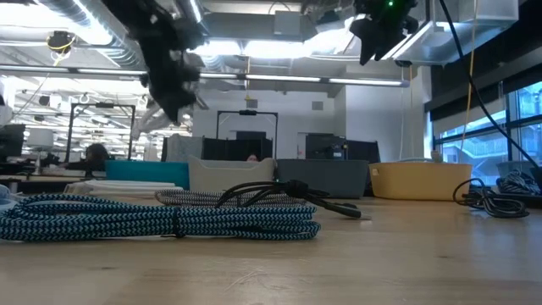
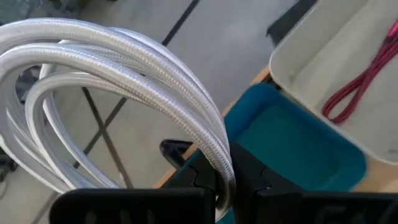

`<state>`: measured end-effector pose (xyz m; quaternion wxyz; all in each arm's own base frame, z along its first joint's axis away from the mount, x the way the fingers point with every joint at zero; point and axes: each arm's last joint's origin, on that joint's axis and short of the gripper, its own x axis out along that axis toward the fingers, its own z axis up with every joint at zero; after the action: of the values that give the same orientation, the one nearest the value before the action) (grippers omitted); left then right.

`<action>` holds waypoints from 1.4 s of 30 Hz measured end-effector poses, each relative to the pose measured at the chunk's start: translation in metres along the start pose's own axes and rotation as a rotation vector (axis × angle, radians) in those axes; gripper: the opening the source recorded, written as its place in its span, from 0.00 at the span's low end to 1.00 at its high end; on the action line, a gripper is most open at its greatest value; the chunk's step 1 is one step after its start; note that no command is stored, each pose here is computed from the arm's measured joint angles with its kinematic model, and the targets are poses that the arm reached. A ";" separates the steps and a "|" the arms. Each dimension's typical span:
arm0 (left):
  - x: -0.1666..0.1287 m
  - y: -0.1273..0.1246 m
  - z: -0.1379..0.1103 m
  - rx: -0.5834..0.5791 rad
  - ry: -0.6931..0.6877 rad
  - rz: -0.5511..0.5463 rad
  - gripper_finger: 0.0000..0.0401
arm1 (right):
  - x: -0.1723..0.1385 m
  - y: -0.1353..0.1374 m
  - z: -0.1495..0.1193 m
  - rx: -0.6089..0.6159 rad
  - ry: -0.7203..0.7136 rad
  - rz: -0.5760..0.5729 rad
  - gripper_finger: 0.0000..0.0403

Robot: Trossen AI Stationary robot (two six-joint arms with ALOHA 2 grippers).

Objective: Pick & Place USB Port
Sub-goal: Put the white HDMI cable into the blue bin

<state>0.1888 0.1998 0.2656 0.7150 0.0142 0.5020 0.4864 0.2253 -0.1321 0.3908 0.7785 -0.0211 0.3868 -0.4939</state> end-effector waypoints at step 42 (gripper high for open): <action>0.089 -0.085 -0.014 0.375 0.301 0.184 0.03 | 0.000 0.000 -0.005 -0.028 0.043 0.001 0.71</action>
<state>0.2384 0.2112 0.1527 0.5698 0.1195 0.6809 0.4443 0.2222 -0.1305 0.3874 0.7698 -0.0212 0.4102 -0.4885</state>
